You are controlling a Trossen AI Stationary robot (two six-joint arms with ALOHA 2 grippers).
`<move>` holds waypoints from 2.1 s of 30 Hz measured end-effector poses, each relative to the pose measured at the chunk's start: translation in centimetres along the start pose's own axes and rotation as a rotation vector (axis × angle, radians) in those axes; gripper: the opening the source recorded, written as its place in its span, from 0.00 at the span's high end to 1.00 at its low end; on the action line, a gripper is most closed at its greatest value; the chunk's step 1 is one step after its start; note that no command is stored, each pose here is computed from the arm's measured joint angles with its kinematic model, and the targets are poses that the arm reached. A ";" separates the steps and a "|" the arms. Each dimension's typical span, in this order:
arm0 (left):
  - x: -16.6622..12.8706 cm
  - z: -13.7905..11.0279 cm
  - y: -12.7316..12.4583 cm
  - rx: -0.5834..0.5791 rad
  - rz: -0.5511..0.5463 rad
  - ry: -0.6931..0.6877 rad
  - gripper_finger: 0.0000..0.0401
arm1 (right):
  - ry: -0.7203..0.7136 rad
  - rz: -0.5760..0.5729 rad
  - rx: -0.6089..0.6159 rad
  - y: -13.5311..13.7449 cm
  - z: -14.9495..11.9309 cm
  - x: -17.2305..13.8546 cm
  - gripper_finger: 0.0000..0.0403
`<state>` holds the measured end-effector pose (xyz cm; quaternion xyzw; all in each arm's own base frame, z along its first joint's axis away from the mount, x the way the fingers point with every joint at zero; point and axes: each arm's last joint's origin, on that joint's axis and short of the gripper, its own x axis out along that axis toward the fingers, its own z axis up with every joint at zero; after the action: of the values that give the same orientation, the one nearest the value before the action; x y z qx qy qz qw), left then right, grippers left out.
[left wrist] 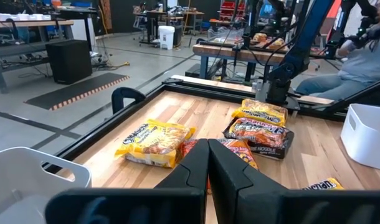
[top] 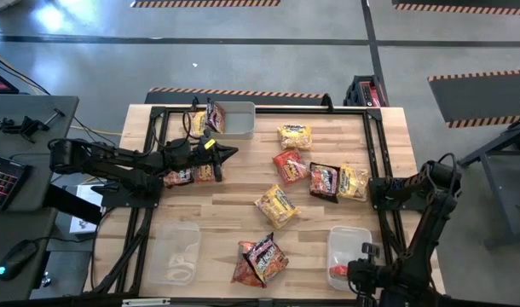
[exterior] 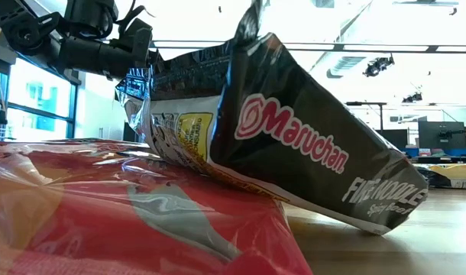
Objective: Sort Maruchan noodles
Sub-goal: Put the top middle orange noodle pack into the white bin, then put the bottom left yellow noodle pack into the transparent bin
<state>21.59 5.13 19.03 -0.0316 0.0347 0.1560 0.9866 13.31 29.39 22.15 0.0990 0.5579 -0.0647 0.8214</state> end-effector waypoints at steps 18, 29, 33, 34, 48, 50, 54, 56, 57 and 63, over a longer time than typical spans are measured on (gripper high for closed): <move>0.0 0.0 0.0 -0.001 0.000 -0.001 1.00 | 0.117 0.043 -0.022 -0.6 -0.4 2.2 0.64; 0.0 0.0 0.0 -0.008 0.000 -0.001 1.00 | 0.162 0.111 0.011 -0.9 -0.1 0.7 0.49; 0.0 0.0 0.0 -0.009 0.000 -0.001 1.00 | 0.175 0.148 0.040 -1.0 0.0 0.0 0.51; 0.0 0.0 0.0 -0.010 0.000 -0.001 1.00 | 0.177 0.154 0.053 -1.0 0.1 -0.2 0.51; 0.0 0.0 0.0 -0.006 0.000 -0.001 1.00 | 0.214 0.305 0.163 -2.3 1.1 -4.2 0.51; 0.0 0.0 0.0 0.000 0.000 -0.001 1.00 | 0.219 0.337 0.168 -2.8 1.3 -5.1 0.52; 0.0 -0.1 0.0 0.000 -0.005 0.007 1.00 | 0.103 0.351 0.137 -4.2 2.1 -6.8 0.57; 0.0 -0.3 -0.1 -0.009 -0.027 0.029 1.00 | 0.020 0.323 0.093 -5.3 2.8 -7.3 0.63; 0.0 -0.4 -0.1 -0.017 -0.034 0.043 1.00 | -0.024 0.301 0.068 -5.9 3.2 -7.5 0.67; 0.4 -0.7 -0.1 -0.073 -0.035 0.173 1.00 | -0.269 0.132 -0.151 -8.8 6.5 -8.0 0.97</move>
<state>21.97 5.07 18.30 -0.0813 0.1134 0.1366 0.9808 14.34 19.28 31.14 0.0640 0.4385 0.0190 0.8963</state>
